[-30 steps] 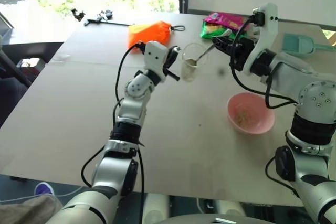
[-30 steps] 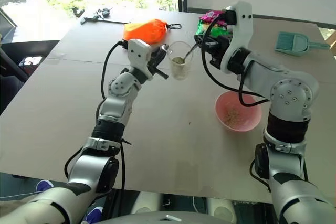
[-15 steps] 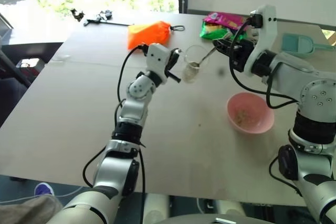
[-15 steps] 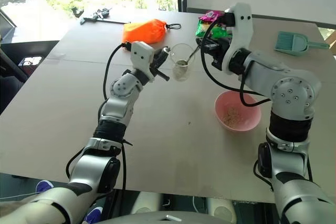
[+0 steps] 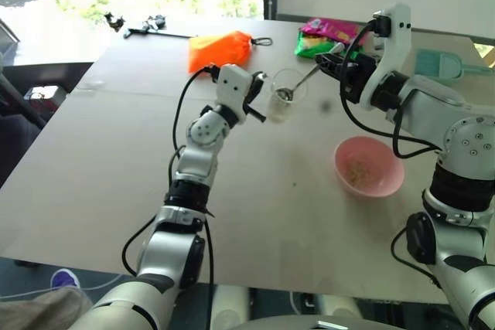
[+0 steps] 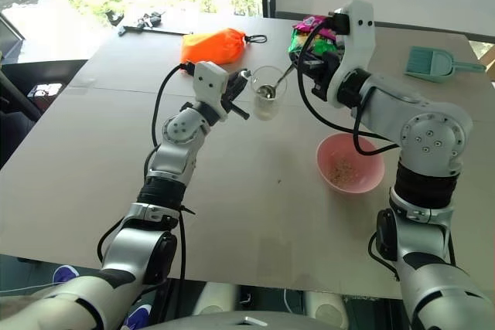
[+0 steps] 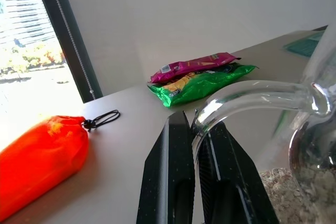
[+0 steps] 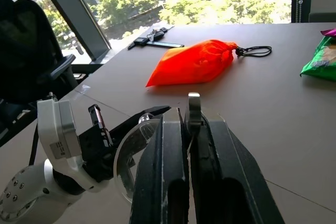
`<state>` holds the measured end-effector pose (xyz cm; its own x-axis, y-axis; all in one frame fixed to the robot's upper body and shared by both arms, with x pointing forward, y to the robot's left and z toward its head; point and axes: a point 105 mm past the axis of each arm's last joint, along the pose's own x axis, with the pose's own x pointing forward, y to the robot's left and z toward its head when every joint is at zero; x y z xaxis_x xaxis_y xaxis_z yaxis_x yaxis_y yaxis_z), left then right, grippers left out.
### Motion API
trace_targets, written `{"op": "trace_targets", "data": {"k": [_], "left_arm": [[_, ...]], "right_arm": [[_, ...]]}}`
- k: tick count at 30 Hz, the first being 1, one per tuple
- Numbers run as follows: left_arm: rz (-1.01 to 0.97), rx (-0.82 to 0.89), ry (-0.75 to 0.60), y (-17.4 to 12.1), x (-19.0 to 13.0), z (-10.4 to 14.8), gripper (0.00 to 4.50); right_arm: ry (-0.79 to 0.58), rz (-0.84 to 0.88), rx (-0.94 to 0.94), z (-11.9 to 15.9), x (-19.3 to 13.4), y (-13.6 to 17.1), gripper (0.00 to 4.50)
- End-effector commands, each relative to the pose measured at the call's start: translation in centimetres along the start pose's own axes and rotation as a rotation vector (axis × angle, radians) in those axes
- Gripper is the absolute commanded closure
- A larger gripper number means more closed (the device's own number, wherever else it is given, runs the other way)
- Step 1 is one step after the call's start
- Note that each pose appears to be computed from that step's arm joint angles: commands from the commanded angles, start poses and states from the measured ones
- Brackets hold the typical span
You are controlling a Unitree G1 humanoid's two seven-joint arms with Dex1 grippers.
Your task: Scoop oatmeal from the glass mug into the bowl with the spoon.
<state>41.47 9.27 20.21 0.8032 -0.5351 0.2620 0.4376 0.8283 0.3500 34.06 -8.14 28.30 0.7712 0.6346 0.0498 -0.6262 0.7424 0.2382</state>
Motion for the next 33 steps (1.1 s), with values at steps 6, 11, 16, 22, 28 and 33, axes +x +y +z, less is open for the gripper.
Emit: {"op": "trace_targets", "data": {"k": [6, 11, 16, 22, 28, 33], "left_arm": [[-0.001, 0.028, -0.080, 0.2, 0.7, 2.2, 4.44], [-0.003, 0.024, -0.078, 0.0, 0.7, 2.0, 4.44], [-0.009, 0.023, -0.072, -0.2, 0.7, 1.7, 4.44], [-0.035, 0.021, -0.029, -0.9, 0.9, 0.7, 4.44], [-0.078, 0.023, -0.018, -2.2, 2.0, 0.7, 4.44], [-0.133, 0.036, -0.035, -3.8, 3.2, 1.4, 4.44]], "right_arm": [[-0.013, 0.053, 0.076, 0.4, -0.4, 1.1, 4.50], [0.002, 0.063, 0.182, -0.1, -0.4, 1.1, 4.50], [-0.004, 0.027, 0.314, 0.0, -0.9, 0.0, 4.50], [-0.063, -0.052, 0.477, 1.4, -2.9, -2.5, 4.50], [-0.093, -0.105, 0.569, 2.1, -5.2, -3.7, 4.50], [-0.138, -0.162, 0.597, 2.5, -6.8, -4.7, 4.50]]}}
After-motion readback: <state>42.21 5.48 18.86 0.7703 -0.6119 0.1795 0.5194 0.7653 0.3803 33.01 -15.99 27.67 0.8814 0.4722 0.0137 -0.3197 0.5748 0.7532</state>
